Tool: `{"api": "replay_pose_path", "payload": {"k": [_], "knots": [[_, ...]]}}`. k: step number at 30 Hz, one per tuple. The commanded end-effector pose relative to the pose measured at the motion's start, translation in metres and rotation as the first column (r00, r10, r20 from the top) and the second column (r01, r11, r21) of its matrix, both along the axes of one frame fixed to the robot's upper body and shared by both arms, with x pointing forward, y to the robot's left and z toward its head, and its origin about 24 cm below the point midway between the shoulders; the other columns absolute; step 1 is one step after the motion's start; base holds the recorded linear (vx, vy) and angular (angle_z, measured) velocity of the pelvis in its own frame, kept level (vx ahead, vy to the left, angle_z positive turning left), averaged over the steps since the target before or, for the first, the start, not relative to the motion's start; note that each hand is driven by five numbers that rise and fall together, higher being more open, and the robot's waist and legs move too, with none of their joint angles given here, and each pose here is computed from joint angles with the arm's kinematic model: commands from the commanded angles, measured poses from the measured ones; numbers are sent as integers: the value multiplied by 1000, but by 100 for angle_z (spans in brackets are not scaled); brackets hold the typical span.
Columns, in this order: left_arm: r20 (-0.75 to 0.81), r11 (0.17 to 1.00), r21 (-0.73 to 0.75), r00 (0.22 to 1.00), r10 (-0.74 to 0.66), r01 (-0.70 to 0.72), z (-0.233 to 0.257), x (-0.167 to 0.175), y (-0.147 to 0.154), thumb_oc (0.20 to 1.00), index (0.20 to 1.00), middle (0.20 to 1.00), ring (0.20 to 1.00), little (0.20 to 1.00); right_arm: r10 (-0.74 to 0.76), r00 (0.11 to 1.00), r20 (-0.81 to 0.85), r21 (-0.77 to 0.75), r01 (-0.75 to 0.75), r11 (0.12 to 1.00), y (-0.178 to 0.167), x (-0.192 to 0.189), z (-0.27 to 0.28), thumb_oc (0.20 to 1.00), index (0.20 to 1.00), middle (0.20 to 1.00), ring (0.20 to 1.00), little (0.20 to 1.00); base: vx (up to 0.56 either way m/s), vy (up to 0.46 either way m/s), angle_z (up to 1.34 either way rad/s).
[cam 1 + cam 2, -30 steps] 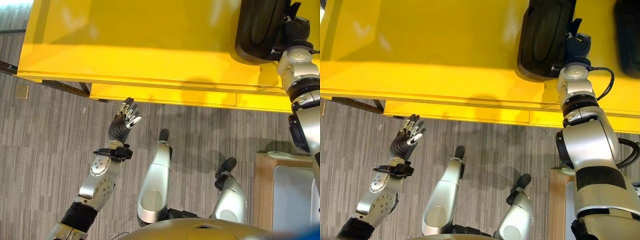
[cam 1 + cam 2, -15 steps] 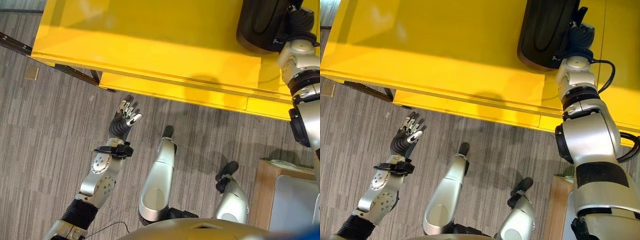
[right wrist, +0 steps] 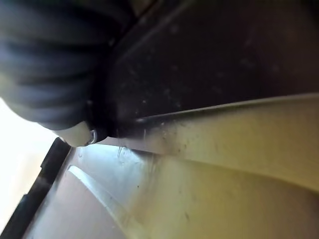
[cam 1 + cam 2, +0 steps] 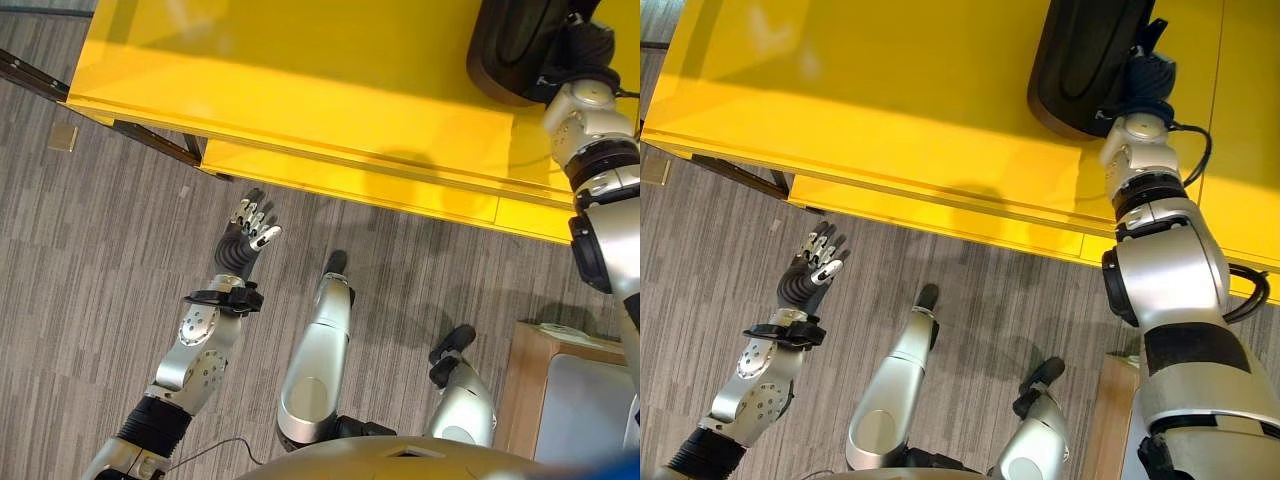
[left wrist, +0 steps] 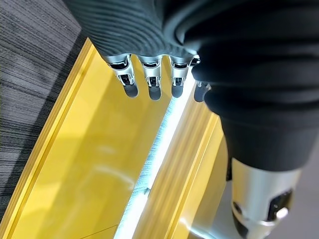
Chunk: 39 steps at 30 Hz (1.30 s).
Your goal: Move parts from the plastic box to the shelf.
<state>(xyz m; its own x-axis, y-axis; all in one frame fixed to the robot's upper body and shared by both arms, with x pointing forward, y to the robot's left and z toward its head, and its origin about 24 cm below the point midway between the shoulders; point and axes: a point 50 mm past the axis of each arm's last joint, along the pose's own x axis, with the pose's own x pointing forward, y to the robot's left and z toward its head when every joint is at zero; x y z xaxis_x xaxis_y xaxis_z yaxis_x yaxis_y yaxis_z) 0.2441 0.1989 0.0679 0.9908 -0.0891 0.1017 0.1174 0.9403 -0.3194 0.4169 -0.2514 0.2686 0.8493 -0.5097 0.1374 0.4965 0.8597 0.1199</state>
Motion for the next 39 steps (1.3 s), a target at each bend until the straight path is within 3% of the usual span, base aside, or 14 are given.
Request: {"api": "replay_pose_path", "payload": {"k": [1, 6, 7, 25, 39], "knots": [[84, 999, -12, 996, -40, 41, 16, 1, -11, 1000, 1000, 1000, 1000, 1000, -13, 978, 207, 33, 6, 999, -2, -8, 55, 200, 200, 200, 200, 200, 0, 0, 0], [83, 999, -12, 996, -42, 43, 16, 1, -12, 1000, 1000, 1000, 1000, 1000, -35, 982, 187, 57, 24, 998, -6, -9, 50, 200, 200, 200, 200, 200, 0, 0, 0], [81, 999, -10, 996, -44, 45, 16, 0, -12, 1000, 1000, 1000, 1000, 1000, -39, 983, 180, 48, 31, 998, -7, -9, 49, 1000, 1000, 1000, 1000, 1000, 0, 0, 0], [81, 999, -9, 996, -35, 36, 15, 0, -10, 1000, 1000, 1000, 1000, 1000, -65, 968, 244, -83, 88, 993, -16, -19, 77, 1000, 1000, 1000, 1000, 1000, 0, 0, 0], [90, 1000, -1, 996, -29, 29, 17, 3, -7, 1000, 1000, 1000, 1000, 1000, 35, 921, 388, -156, 28, 987, 13, -24, 109, 1000, 1000, 1000, 1000, 1000, -4, -2, -4]]}}
